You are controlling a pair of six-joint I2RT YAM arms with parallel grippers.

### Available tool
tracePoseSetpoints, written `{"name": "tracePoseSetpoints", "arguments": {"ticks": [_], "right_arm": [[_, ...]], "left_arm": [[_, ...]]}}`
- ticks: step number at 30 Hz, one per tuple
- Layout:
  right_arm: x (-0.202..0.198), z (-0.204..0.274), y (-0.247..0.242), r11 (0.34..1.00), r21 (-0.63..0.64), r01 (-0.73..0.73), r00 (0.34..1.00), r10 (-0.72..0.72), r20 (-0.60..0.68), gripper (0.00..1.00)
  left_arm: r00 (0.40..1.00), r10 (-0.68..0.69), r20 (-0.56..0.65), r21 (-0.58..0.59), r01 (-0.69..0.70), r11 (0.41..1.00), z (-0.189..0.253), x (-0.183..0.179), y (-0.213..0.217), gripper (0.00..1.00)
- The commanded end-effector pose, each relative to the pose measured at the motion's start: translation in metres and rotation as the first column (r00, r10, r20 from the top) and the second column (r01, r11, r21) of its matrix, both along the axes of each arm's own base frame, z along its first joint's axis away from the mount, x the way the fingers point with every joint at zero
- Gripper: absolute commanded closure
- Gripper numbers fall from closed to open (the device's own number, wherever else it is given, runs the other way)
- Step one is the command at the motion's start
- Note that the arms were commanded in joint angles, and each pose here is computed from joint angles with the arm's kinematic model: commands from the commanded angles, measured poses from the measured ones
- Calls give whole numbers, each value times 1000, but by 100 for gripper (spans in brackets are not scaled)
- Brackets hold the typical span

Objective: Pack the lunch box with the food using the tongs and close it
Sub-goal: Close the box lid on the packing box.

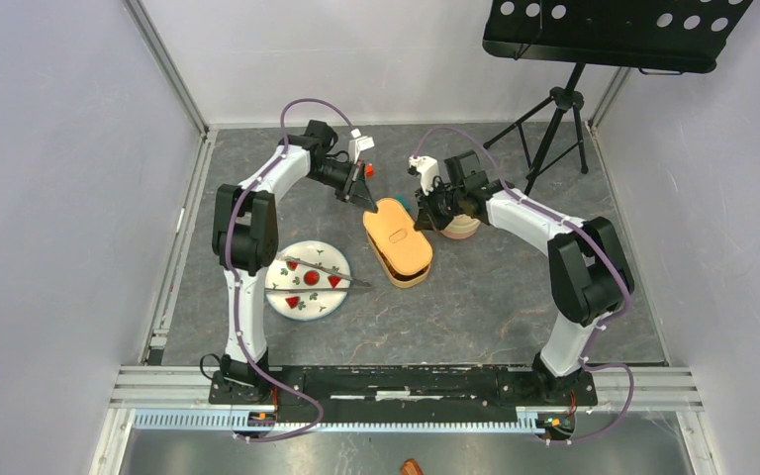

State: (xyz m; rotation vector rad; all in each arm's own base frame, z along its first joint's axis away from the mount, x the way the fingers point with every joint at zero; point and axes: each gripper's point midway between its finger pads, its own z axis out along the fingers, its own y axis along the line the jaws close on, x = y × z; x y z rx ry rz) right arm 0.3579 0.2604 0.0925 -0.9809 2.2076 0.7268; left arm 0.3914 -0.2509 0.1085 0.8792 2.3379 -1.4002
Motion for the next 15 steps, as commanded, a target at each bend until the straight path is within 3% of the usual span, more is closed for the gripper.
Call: {"name": "tracePoseSetpoints", "arguments": {"ticks": [1,4,6,9,15], "right_arm": [[5,6,-1,1000,-7,22,999,-22,31,100],[1,6,-3,999,-11,43,999,-43,-1,100],[-3,4,-4,998,-15,61,997,-62,-43,100],[-9,-1,-5,996,-23,83,991,-85,-102,100],[-2,-6,-10,985,-58,162,976,-169,-136,100]], "left_arm": [[1000,0,20,-29,0,1000,17,5,-5,91],[998,26,57,14,-27,1000,20,11,1,58],[993,60,100,26,-63,998,25,18,5,46],[980,102,169,46,-111,993,31,24,13,37],[959,122,256,108,-154,982,22,27,25,36]]}}
